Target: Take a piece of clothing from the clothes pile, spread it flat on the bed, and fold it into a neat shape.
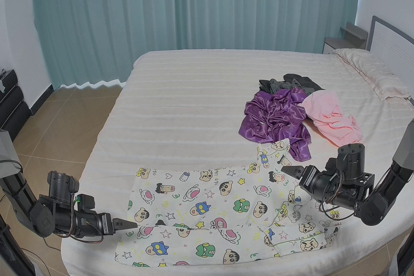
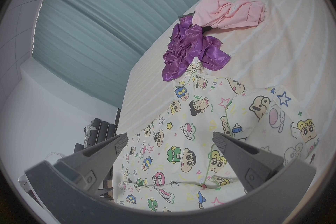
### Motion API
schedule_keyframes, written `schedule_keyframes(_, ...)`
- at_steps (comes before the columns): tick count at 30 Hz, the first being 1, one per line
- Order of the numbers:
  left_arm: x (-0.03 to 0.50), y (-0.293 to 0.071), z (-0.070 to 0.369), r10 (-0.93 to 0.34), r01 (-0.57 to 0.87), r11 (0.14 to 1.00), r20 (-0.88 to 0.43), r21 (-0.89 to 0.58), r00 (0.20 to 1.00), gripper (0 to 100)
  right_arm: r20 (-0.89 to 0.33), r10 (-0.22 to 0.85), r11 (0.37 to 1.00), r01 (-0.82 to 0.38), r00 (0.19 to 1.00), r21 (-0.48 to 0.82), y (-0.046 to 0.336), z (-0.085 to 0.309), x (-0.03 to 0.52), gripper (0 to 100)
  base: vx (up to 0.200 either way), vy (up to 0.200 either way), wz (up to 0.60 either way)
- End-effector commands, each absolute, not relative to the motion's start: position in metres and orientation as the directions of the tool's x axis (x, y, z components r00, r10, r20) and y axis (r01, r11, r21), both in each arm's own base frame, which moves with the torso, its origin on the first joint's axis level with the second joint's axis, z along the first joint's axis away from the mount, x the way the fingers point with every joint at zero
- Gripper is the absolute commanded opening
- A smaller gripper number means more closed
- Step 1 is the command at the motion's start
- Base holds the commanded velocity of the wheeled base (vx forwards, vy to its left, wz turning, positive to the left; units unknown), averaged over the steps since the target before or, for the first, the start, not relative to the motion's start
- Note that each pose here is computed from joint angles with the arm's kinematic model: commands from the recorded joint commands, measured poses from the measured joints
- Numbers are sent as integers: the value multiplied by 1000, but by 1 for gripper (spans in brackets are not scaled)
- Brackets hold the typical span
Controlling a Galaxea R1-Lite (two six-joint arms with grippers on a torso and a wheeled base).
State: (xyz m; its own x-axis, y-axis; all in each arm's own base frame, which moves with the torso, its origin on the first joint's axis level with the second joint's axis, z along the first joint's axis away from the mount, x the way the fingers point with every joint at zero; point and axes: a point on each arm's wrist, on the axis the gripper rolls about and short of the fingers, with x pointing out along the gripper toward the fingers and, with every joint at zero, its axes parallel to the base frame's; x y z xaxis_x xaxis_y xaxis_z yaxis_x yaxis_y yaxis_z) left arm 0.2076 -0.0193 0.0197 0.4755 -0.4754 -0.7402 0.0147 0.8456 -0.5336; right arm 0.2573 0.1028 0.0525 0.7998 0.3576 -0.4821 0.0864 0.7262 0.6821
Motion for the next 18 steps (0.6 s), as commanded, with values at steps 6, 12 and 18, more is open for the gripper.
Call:
schedule_keyframes(6, 210, -20, 21, -478, 20, 844, -733, -536, 483, 100, -474, 357, 724, 82, 805, 685, 102, 55, 257, 100, 0, -133, 0)
schedule_keyframes(12, 210, -21, 21, -479, 22, 844, -735, -536, 480, 100, -475, 357, 724, 83, 804, 684, 102, 55, 257, 100, 0, 0, 0)
schedule_keyframes(18, 211, -22, 21, -480, 26, 844, -733, -536, 482, 100, -475, 357, 725, 82, 804, 684, 102, 55, 257, 100, 0, 0, 0)
